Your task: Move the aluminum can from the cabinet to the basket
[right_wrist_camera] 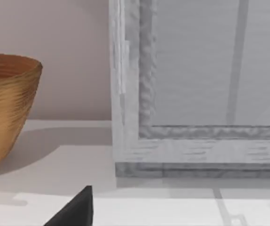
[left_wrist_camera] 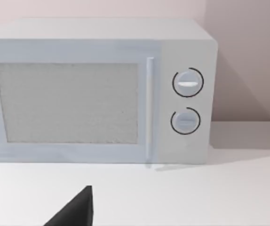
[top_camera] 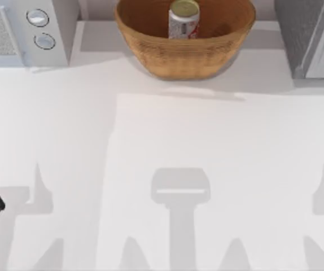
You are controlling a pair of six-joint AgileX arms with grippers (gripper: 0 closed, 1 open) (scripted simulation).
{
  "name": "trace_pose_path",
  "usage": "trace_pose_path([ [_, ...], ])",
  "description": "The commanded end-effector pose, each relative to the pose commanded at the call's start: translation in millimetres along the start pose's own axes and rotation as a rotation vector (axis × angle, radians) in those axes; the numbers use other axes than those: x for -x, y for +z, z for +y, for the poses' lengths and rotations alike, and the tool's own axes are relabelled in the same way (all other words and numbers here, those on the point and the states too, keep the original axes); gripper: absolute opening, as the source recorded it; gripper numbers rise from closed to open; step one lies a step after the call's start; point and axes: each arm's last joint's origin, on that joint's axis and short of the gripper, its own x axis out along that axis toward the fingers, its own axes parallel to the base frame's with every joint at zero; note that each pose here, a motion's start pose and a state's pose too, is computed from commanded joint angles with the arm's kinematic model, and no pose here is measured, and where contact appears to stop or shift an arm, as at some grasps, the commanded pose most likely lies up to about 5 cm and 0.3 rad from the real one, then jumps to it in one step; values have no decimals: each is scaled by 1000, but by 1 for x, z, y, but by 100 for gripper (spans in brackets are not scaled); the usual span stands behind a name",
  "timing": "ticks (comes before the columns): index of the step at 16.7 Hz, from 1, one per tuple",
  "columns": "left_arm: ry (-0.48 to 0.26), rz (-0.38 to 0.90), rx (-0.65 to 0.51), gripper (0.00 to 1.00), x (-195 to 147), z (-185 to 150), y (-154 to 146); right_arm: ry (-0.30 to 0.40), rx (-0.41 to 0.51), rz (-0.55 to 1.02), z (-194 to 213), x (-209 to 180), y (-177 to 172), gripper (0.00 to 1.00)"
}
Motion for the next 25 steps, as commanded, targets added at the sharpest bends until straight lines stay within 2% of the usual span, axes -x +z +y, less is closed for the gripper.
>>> trace_pose_path([
  [5, 0, 0, 0, 100, 0, 0, 0, 4, 0, -11, -2, -1, 5, 100],
  [11, 0, 0, 0, 100, 0, 0, 0, 2, 15, -50, -27, -22, 35, 100],
  [15, 0, 0, 0, 100, 0, 0, 0, -1, 18, -32, -69, -47, 43, 100],
  [18, 0, 0, 0, 100, 0, 0, 0, -1, 11, -14, -110, -59, 38, 100],
  [25, 0, 0, 0, 100, 0, 0, 0, 2, -2, 1, -190, -52, 6, 100],
])
